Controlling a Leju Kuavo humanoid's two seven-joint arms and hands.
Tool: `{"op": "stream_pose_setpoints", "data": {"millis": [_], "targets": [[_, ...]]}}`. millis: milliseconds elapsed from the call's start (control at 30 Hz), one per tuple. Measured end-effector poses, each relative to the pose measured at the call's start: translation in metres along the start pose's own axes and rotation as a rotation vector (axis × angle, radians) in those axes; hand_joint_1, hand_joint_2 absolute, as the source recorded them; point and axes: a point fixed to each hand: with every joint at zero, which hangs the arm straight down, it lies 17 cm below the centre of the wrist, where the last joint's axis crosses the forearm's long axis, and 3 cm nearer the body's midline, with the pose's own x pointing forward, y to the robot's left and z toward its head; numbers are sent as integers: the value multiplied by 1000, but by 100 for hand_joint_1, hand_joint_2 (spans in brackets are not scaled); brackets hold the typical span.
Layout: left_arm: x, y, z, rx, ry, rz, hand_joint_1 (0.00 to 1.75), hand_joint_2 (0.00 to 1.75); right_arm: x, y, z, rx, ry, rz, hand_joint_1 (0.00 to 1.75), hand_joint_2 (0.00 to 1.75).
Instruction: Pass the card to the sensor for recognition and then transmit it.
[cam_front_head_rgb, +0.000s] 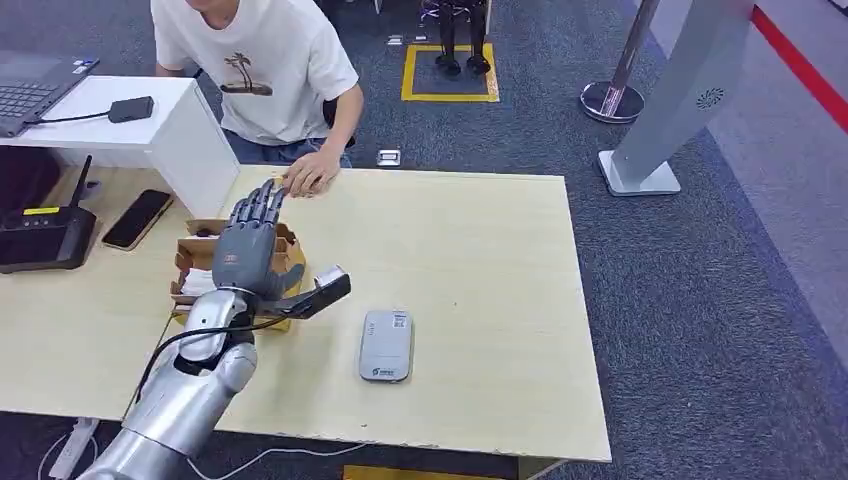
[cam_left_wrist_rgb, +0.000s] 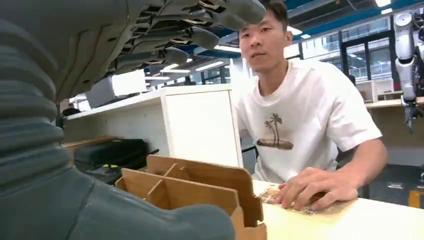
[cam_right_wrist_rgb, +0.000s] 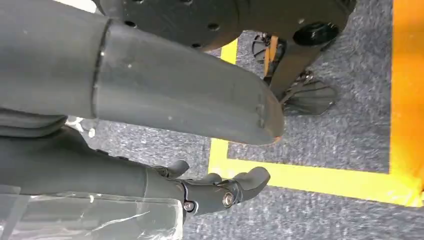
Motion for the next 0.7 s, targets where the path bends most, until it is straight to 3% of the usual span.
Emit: {"op": "stream_pose_setpoints", "data": {"millis": [300,500,700], "targets": [[5,-14,15,-19,-17,59,0,175,-11,-4,1,-11,38,-32,0,0],[0,4,47,133,23,98,0,175,-4,-5,1,-10,-6,-26,0,0],[-6,7,77,180,55,125,0,175,-3,-3,1,-1,-12,-24,0,0]]}}
